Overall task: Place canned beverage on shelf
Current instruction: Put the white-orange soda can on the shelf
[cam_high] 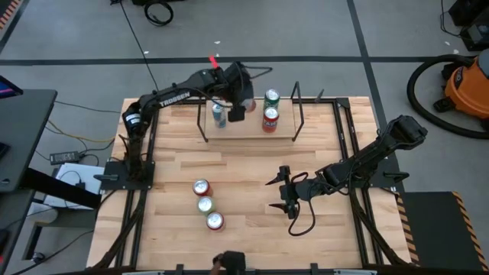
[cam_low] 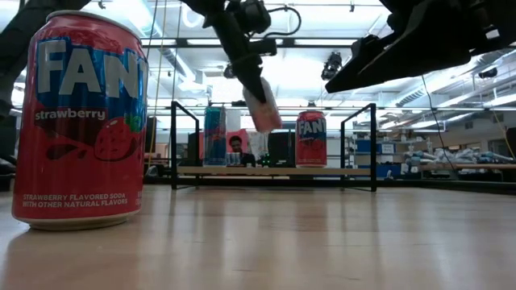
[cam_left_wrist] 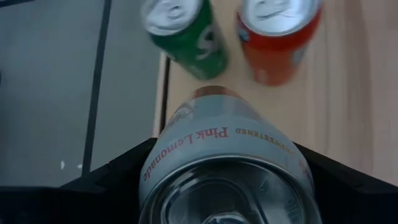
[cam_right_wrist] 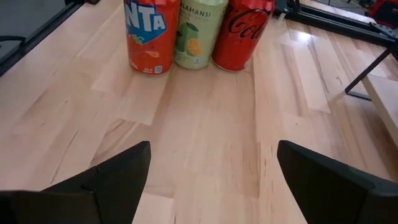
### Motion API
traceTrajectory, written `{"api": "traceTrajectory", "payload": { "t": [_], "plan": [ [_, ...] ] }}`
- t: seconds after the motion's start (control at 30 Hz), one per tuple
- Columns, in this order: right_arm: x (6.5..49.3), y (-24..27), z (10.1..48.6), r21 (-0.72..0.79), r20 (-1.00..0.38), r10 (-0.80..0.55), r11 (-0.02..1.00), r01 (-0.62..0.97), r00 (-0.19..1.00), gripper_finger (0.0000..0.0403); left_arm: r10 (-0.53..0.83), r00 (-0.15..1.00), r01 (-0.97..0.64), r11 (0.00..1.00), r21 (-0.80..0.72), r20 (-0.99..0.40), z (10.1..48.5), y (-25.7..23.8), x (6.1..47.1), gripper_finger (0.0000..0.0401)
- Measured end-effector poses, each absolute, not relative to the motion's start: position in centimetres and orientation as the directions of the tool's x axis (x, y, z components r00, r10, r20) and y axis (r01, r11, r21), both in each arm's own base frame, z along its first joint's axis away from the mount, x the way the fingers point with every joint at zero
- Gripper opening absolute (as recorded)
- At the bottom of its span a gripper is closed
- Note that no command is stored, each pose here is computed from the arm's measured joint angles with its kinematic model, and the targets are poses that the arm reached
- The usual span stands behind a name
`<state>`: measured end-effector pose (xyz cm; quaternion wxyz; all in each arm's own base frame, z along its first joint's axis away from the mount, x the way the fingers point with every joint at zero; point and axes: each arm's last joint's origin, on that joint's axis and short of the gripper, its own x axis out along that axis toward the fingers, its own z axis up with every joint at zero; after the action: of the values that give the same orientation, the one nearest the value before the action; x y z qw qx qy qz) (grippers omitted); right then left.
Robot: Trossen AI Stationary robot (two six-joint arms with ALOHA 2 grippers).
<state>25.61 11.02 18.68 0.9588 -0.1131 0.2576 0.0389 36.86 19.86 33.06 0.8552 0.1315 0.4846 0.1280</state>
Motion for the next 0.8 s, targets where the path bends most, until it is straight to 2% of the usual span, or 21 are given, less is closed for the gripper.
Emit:
{"api": "traceTrajectory", "payload": {
  "t": [0.27,0.4,0.8],
  "plan": [
    [25.6,11.0,18.6,-0.149,-0.509,0.016,0.983,-0.106,0.861,0.0362,0.361,0.459,-0.142,0.932,0.334,-0.812,33.6,24.3,33.6,0.0314],
    [25.6,11.0,18.6,-0.14,-0.508,0.01,0.986,-0.094,0.861,0.0362,0.358,0.48,-0.18,0.934,0.309,-0.801,33.7,26.4,32.2,0.0314],
    [25.6,10.7,18.6,-0.169,-0.504,-0.035,0.984,-0.059,0.863,0.0362,0.376,0.415,-0.222,0.925,0.308,-0.829,33.4,30.2,28.1,0.0314]
  ]
}}
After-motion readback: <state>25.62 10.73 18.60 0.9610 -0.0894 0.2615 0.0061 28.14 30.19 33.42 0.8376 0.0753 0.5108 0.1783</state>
